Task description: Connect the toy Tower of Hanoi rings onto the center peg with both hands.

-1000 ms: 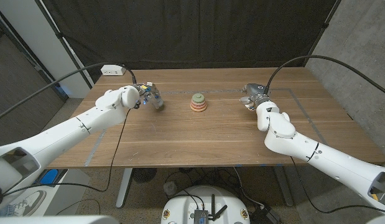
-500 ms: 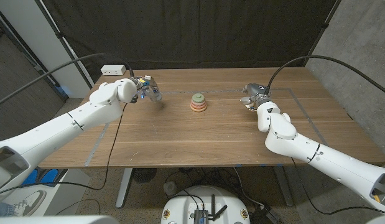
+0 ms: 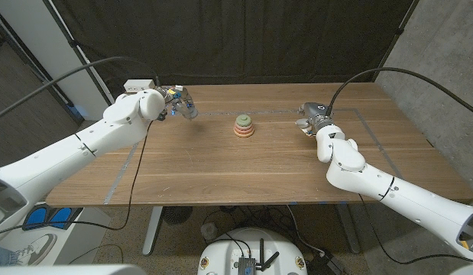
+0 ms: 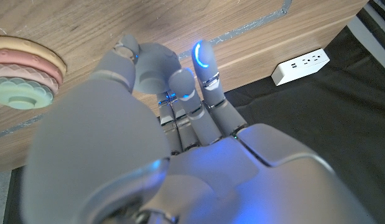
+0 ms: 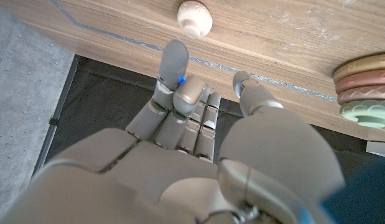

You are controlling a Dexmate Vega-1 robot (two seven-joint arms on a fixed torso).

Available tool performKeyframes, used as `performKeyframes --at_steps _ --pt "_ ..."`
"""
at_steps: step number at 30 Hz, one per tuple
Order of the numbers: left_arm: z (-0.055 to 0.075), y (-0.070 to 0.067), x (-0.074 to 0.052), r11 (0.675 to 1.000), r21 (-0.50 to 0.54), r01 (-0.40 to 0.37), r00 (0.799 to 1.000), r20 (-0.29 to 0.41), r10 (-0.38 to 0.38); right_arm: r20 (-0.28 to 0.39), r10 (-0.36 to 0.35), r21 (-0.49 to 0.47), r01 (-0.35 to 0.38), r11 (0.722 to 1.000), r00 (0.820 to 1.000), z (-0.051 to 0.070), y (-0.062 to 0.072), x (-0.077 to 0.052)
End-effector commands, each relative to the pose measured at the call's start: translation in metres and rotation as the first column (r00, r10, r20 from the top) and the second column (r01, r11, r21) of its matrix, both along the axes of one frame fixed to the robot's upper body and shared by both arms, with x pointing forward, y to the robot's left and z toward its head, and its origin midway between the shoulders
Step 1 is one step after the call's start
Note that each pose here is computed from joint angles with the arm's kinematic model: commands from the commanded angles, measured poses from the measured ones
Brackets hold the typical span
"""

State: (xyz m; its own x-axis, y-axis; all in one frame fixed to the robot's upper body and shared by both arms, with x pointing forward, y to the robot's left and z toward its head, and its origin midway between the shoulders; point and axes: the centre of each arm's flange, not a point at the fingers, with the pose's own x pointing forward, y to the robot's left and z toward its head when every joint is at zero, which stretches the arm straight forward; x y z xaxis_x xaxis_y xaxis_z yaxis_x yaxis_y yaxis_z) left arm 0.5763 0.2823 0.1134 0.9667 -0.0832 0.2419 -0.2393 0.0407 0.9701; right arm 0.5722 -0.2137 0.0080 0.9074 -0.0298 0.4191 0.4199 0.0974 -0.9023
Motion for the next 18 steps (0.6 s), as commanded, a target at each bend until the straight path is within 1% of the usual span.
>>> performKeyframes --at_steps 1,10,18 --pt "0.008 -0.004 -0.004 0.999 -0.017 0.030 0.999 0.022 -0.030 -0.002 -0.001 0.007 0.001 1.000 1.000 0.001 -0.001 -0.001" --pt "0.011 -0.010 -0.007 0.996 -0.034 0.076 0.995 0.060 -0.074 -0.002 -0.002 0.005 0.002 1.000 1.000 0.002 0.000 -0.001" --pt "0.016 -0.018 -0.006 0.992 -0.039 0.117 0.990 0.080 -0.113 -0.009 -0.007 0.022 0.007 1.000 1.000 0.001 -0.004 -0.002"
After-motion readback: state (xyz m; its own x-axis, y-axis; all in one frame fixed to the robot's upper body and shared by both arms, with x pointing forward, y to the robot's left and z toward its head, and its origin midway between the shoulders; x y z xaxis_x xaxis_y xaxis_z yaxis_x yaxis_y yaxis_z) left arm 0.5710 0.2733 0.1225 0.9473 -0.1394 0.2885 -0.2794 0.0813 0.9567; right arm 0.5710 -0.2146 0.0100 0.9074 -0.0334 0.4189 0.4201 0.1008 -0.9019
